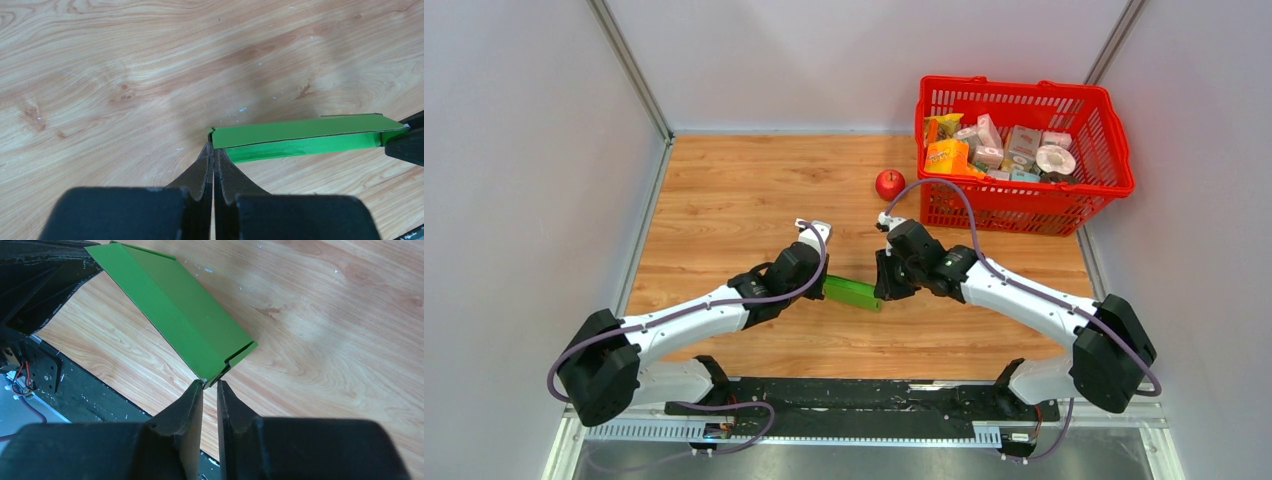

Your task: Fold the paper box

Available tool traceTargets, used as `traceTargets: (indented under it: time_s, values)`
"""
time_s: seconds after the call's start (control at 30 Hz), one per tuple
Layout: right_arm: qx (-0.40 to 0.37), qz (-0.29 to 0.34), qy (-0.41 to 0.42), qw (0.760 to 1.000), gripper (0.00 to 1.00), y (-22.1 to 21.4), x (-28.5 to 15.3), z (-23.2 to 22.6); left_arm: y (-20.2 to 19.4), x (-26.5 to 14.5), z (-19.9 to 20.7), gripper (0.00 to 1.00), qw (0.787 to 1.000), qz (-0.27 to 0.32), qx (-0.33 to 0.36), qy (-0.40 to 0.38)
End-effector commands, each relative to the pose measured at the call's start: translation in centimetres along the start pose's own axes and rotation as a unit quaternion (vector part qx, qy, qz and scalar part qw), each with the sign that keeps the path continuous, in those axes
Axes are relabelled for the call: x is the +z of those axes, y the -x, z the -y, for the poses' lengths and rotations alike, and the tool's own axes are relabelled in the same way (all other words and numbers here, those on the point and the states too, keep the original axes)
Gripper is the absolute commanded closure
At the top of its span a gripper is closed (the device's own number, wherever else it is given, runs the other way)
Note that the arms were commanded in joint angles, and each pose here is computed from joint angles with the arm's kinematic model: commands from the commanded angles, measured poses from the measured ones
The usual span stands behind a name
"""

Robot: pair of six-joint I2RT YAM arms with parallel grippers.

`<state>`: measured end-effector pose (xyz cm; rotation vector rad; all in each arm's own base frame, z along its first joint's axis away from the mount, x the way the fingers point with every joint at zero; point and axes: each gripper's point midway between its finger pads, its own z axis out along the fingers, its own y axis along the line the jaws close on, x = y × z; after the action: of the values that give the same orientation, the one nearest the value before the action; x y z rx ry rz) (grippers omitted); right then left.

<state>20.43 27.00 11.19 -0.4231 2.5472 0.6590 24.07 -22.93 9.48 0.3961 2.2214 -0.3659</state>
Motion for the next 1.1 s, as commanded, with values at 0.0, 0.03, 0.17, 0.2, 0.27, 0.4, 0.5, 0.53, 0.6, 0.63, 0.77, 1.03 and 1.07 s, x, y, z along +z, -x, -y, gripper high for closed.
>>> traceTargets:
  time_s: [0.0,0.03,0.17,0.2,0.27,0.4,0.5,0.53,0.6,0.63,0.77,1.03,1.07]
  values:
    - [0.008,0.012,0.01,1.0,0.84,0.9,0.4,-0.8,-3.9,-0.3,-1.0,1.0,0.997,-0.074,0.015,0.018]
    - [0.008,0.015,0.008,1.0,0.86,1.0,0.4,-0.7,-3.9,-0.3,-1.1,1.0,0.997,-0.074,0.015,0.018]
    - [0.007,0.023,-0.001,1.0,0.89,1.3,0.8,-0.4,-3.9,-0.3,-1.0,1.0,0.997,-0.073,0.015,0.017]
    - [0.005,0.022,-0.006,1.0,0.92,1.3,0.9,-0.2,-4.0,-0.3,-1.0,1.0,0.997,-0.074,0.016,0.017]
    - [0.007,0.027,-0.026,0.999,0.97,1.4,0.9,0.5,-3.9,-0.3,-0.9,1.0,0.997,-0.074,0.017,0.017]
    - [0.001,0.039,-0.05,0.998,1.0,1.3,1.2,1.7,-4.1,-0.3,-1.0,1.0,0.997,-0.074,0.016,0.019]
    - [0.005,0.045,-0.061,0.997,1.0,0.5,2.1,2.8,-4.4,-0.2,-1.1,1.0,0.997,-0.073,0.014,0.024]
    - [0.005,0.049,-0.051,0.998,1.0,0.5,2.5,2.5,-4.6,-0.1,-1.2,1.0,0.997,-0.075,0.013,0.025]
    - [0.007,0.033,-0.046,0.998,1.0,-0.4,3.3,2.6,-4.9,0.0,-1.4,1.0,0.996,-0.077,0.012,0.033]
    - [0.01,0.029,-0.044,0.999,1.0,-0.8,3.5,2.7,-4.9,0.0,-1.4,1.0,0.996,-0.078,0.012,0.036]
    - [0.007,0.026,-0.021,0.999,0.98,-0.4,2.6,1.5,-5.1,0.1,-1.6,1.0,0.996,-0.082,0.01,0.046]
    - [0.034,0.066,-0.004,0.997,0.6,2.4,-1.3,0.0,-4.7,-0.3,-1.8,1.0,0.996,-0.074,0.005,0.052]
    - [0.04,0.07,-0.001,0.997,0.54,2.7,-1.5,-0.2,-4.6,-0.4,-1.7,1.0,0.996,-0.073,0.002,0.052]
